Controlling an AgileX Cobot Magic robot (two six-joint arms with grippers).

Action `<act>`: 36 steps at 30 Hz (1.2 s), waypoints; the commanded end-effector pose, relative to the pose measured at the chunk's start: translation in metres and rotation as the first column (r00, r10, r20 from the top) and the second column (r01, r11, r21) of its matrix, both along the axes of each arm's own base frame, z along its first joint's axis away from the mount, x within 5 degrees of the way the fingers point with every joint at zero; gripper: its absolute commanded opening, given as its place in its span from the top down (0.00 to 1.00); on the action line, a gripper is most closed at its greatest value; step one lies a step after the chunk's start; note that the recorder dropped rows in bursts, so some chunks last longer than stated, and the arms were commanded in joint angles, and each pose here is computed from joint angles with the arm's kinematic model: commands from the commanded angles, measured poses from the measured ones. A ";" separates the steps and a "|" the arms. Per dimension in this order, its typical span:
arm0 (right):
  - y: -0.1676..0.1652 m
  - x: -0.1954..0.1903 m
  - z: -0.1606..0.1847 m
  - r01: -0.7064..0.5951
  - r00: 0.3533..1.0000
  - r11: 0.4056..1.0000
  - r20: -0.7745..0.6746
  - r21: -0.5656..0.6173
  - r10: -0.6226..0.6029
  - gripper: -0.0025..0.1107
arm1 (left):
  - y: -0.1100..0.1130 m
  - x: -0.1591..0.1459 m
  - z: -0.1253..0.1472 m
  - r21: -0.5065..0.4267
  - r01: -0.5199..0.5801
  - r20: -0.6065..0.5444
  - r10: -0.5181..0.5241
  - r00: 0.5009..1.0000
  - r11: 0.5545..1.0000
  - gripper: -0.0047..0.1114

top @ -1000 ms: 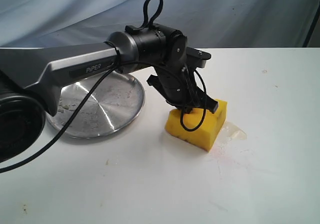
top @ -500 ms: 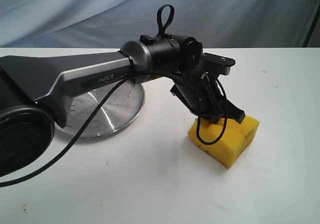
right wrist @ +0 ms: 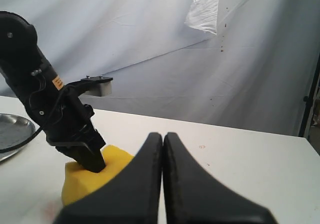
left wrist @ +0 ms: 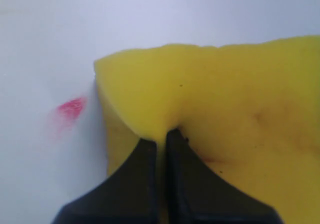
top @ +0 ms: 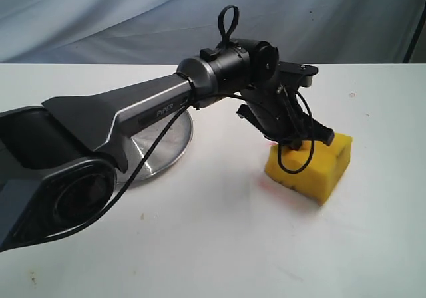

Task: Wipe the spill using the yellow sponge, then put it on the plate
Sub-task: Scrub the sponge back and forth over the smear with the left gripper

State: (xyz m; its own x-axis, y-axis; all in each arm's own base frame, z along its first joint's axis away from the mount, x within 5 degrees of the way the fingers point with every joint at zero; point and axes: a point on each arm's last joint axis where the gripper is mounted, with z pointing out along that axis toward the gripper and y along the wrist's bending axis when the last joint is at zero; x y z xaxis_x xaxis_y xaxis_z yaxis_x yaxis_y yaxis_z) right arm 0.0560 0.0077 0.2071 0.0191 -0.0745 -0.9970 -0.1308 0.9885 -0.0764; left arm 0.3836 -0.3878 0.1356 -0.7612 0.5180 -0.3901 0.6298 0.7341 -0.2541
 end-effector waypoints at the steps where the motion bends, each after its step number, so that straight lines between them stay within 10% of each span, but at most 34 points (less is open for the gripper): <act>1: -0.001 0.000 -0.001 0.009 1.000 1.000 0.003 -0.006 -0.009 0.98 | 0.034 0.023 -0.009 0.152 -0.023 0.027 0.020 0.999 0.988 0.96; 9: -0.001 0.000 -0.001 0.009 1.000 1.000 0.003 -0.006 -0.009 0.98 | 0.055 0.022 -0.005 0.325 0.039 -0.005 -0.040 0.999 0.945 0.96; 21: -0.001 0.000 -0.001 0.009 1.000 1.000 0.003 -0.006 -0.009 0.98 | 0.035 -0.015 0.010 0.347 0.165 -0.051 -0.157 0.986 0.923 0.96; 36: -0.001 0.000 -0.001 0.009 1.000 1.000 0.003 -0.006 -0.009 0.98 | -0.041 -0.056 0.023 -0.036 0.180 0.096 -0.175 0.980 0.983 0.96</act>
State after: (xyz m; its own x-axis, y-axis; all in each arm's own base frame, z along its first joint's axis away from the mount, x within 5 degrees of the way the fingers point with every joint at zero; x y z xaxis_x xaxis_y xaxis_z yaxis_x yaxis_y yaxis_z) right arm 0.0560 0.0077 0.2071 0.0191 -0.0745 -0.9970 -0.1308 0.9885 -0.0764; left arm 0.3213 -0.4262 0.1529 -0.6118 0.6759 -0.4109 0.7847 0.5842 -0.2074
